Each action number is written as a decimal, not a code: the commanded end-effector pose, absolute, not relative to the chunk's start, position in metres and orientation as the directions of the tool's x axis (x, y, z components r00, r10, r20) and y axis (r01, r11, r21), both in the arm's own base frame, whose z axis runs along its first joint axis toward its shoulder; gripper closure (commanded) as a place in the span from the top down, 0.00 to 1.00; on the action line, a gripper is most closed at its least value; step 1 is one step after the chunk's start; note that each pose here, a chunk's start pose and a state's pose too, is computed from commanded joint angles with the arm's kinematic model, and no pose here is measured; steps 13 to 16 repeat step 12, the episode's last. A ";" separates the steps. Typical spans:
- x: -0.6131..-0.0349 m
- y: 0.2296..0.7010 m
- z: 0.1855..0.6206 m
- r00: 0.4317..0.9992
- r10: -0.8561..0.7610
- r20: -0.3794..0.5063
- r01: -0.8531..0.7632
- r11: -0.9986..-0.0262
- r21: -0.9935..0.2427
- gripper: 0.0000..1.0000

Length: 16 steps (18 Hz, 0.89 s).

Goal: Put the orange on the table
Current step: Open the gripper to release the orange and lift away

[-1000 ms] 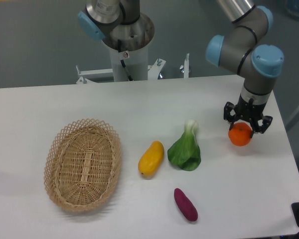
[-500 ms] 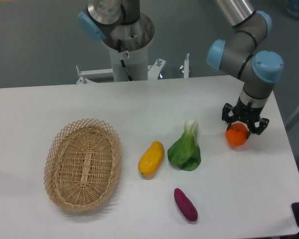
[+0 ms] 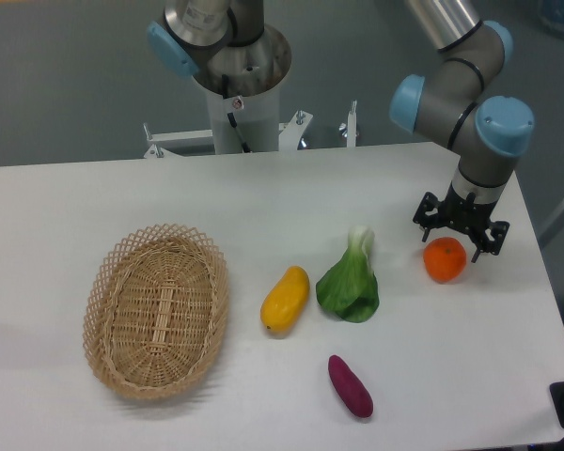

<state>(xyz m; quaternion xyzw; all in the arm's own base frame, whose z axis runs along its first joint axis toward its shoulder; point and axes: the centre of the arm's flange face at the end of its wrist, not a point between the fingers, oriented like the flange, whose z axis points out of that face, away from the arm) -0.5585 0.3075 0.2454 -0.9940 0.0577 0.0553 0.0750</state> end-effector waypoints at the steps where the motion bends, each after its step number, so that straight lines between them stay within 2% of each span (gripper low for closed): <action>1: -0.563 0.309 0.256 0.984 -0.110 -0.142 -0.131 -0.981 -0.145 1.00; 4: -0.569 0.309 0.292 0.972 -0.115 -0.207 -0.147 -0.978 -0.151 1.00; 7: -0.575 0.313 0.307 0.967 -0.107 -0.232 -0.145 -0.977 -0.155 1.00; 16: -0.576 0.313 0.318 0.963 -0.103 -0.248 -0.145 -0.977 -0.159 1.00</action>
